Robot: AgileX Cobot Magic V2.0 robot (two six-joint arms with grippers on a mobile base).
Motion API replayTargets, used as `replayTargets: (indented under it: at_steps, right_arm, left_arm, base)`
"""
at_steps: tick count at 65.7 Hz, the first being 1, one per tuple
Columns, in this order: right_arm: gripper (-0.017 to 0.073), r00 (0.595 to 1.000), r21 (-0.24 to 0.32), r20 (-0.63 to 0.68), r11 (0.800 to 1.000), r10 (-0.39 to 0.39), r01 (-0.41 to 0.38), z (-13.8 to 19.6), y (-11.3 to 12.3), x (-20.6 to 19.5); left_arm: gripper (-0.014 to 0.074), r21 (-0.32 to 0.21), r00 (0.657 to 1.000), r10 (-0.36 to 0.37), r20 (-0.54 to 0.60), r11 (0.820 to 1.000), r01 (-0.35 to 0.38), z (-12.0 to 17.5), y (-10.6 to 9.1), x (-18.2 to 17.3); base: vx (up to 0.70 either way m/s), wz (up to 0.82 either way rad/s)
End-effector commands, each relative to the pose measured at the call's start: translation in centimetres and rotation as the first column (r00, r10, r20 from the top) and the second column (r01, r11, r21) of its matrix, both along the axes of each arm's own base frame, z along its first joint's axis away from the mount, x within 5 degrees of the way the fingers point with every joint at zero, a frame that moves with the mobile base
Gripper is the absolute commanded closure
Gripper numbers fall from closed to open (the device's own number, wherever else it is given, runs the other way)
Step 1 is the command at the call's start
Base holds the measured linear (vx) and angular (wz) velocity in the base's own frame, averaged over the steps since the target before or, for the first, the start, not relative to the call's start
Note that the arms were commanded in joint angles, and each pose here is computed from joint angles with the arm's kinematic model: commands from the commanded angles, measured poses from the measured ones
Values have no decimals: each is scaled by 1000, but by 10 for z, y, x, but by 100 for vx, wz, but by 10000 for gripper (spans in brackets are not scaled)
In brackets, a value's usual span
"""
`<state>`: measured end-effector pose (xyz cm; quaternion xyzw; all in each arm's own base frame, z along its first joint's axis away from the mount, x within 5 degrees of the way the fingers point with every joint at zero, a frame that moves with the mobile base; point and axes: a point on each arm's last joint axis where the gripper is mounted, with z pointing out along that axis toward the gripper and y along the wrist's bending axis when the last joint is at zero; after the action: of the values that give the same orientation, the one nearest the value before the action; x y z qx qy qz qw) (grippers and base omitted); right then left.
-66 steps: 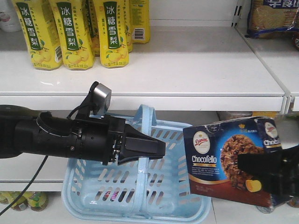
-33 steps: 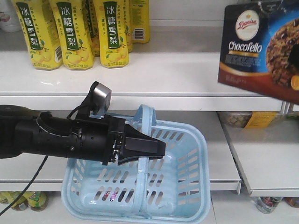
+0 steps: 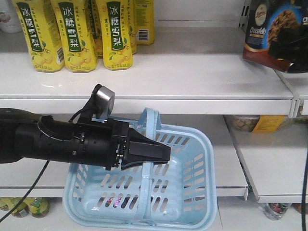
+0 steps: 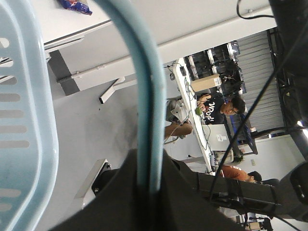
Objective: Left arm holds basket, right arm returns cookies
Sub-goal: 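Raise the cookie box with the right gripper up to the upper shelf, then set the box upright on the upper shelf and open the right gripper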
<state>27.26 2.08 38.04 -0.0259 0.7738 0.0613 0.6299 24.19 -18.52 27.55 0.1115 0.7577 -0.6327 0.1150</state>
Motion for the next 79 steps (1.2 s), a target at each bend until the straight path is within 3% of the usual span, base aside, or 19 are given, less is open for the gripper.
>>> replayTargets:
  at_steps: [1, 12, 20, 41, 48, 68, 79]
  right_arm:
    - [377, 996, -16, 83, 999, -35, 37, 8, 2, 12]
    - [365, 999, -88, 42, 996, -15, 19, -16, 13, 36]
    - [316, 1000, -94, 10, 995, -17, 18, -29, 15, 46]
    - [-7, 1000, -107, -6, 994, -10, 9, -33, 16, 48]
    - [-74, 1000, -107, 6, 994, 0, 1, -26, 16, 42]
    - [-62, 997, -97, 13, 992, 76, -75, -1, 19, 11]
    - [-26, 996, -119, -2, 989, 93, -92, 9, 11, -5]
  left_arm:
    - [600, -155, 998, 44, 37, 987, -38, 33, 1, 1]
    - [600, -155, 998, 44, 37, 987, -38, 33, 1, 1]
    - [600, -155, 998, 44, 37, 987, -38, 33, 1, 1]
    - [600, -155, 998, 44, 37, 987, -38, 33, 1, 1]
    - [600, -155, 998, 44, 37, 987, -38, 33, 1, 1]
    - [600, -155, 998, 44, 37, 987, -38, 33, 1, 1]
    - [600, -155, 998, 44, 37, 987, -38, 33, 1, 1]
  base:
    - [0, 0]
    - [0, 0]
    - [0, 0]
    - [0, 0]
    - [0, 0]
    - [0, 0]
    - [0, 0]
